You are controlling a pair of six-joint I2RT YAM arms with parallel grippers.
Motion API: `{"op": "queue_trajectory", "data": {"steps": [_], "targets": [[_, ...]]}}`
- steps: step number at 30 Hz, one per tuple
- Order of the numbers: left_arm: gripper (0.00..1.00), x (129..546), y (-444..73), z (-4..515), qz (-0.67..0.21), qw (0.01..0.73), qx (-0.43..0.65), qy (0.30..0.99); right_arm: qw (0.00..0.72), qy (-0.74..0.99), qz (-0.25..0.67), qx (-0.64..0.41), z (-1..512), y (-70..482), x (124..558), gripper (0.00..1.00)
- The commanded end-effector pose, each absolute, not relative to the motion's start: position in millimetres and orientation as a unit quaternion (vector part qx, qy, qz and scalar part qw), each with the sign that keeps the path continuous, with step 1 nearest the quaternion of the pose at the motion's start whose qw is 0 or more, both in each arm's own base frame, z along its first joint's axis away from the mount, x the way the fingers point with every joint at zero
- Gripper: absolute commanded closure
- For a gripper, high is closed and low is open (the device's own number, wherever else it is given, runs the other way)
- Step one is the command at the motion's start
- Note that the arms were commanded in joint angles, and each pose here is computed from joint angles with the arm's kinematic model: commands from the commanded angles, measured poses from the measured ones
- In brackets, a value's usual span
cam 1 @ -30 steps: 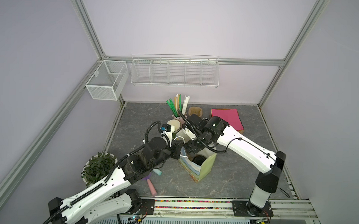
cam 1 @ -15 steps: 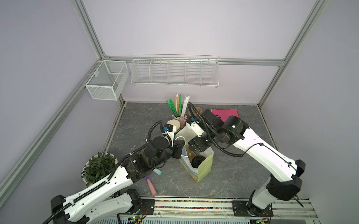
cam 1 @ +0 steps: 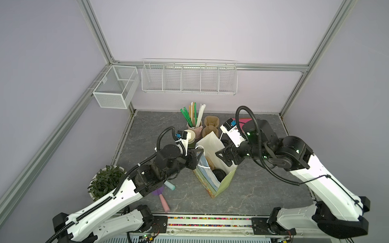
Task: Pack the takeout coffee
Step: 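Open the right gripper and lift it out of the bag, then release the bag handle with the left gripper and raise both grippers away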
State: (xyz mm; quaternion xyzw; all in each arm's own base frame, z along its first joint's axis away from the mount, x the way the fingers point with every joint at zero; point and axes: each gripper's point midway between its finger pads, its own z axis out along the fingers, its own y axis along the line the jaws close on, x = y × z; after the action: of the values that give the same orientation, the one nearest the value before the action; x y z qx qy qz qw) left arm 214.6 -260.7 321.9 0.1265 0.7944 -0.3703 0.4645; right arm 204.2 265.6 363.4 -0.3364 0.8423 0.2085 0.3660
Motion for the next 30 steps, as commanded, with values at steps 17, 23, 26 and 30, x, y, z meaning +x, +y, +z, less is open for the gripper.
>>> {"op": "queue_trajectory", "data": {"steps": [17, 23, 26, 30], "targets": [[0.16, 239.7, -193.5, 417.8, -0.276, 0.583, 0.071, 0.761, 0.497, 0.811, 0.206, -0.229, 399.4, 197.4, 217.0, 0.12], [0.19, 295.0, -180.2, 425.5, -0.266, 0.585, 0.011, 0.766, 0.509, 0.802, 0.210, -0.230, 401.9, 191.5, 213.0, 0.12], [0.25, 327.2, -176.6, 417.1, -0.261, 0.571, -0.013, 0.778, 0.507, 0.803, 0.208, -0.233, 398.5, 191.5, 213.0, 0.12], [0.32, 368.5, -170.3, 399.9, -0.244, 0.561, -0.036, 0.790, 0.510, 0.800, 0.206, -0.237, 398.3, 189.7, 211.2, 0.12]]}}
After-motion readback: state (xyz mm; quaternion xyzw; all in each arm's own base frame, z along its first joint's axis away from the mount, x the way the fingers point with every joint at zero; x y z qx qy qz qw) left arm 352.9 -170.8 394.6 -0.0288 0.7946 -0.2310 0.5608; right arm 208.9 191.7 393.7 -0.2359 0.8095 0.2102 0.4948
